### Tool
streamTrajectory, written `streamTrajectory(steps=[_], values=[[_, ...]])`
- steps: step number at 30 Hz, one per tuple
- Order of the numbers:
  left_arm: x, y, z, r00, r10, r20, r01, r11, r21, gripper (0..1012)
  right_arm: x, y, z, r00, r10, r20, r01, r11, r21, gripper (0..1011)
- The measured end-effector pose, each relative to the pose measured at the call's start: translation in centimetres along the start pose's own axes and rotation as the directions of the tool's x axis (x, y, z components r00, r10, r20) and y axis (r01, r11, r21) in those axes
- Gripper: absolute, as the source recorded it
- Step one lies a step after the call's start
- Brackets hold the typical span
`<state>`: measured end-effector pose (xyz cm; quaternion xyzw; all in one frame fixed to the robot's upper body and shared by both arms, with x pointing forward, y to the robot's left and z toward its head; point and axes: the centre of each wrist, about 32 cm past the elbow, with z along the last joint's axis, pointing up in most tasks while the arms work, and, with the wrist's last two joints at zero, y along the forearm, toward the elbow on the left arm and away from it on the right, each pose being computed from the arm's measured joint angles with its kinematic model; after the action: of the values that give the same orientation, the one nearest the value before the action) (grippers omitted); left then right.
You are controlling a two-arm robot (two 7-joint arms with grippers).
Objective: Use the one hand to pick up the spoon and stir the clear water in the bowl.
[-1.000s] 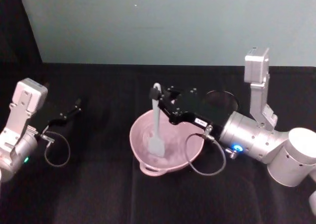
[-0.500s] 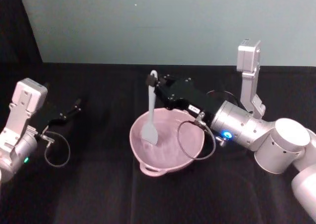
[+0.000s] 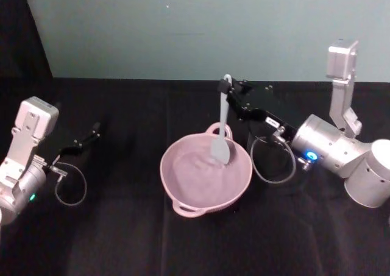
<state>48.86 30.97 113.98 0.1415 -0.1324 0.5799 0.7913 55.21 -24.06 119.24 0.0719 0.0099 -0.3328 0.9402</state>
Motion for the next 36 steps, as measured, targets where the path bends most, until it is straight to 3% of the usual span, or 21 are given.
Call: streamTrajectory(steps=[5, 12, 21, 27, 36], values=[[0.0, 0.0, 0.0, 1.0, 0.0, 0.0, 0.0, 1.0, 0.0, 1011, -0.5, -1.0, 0.5, 1.0, -0.002, 0.015, 0.002, 1.0, -0.015, 106], [0.0, 0.0, 0.0, 1.0, 0.0, 0.0, 0.0, 1.0, 0.0, 1011, -2.5, -1.9, 0.4, 0.999, 0.033, 0.007, -0.033, 0.999, -0.028, 106], [0.0, 0.0, 0.0, 1.0, 0.0, 0.0, 0.0, 1.0, 0.0, 1011, -4.7, -0.2, -0.4, 0.993, 0.116, -0.024, -0.117, 0.993, -0.02, 106], [0.0, 0.0, 0.0, 1.0, 0.0, 0.0, 0.0, 1.0, 0.0, 1011, -4.5, 1.2, -0.9, 0.991, 0.13, -0.035, -0.13, 0.991, -0.015, 106], [0.0, 0.0, 0.0, 1.0, 0.0, 0.0, 0.0, 1.0, 0.0, 1012, -2.7, 2.1, -1.4, 0.995, 0.093, -0.038, -0.093, 0.996, 0.004, 106]])
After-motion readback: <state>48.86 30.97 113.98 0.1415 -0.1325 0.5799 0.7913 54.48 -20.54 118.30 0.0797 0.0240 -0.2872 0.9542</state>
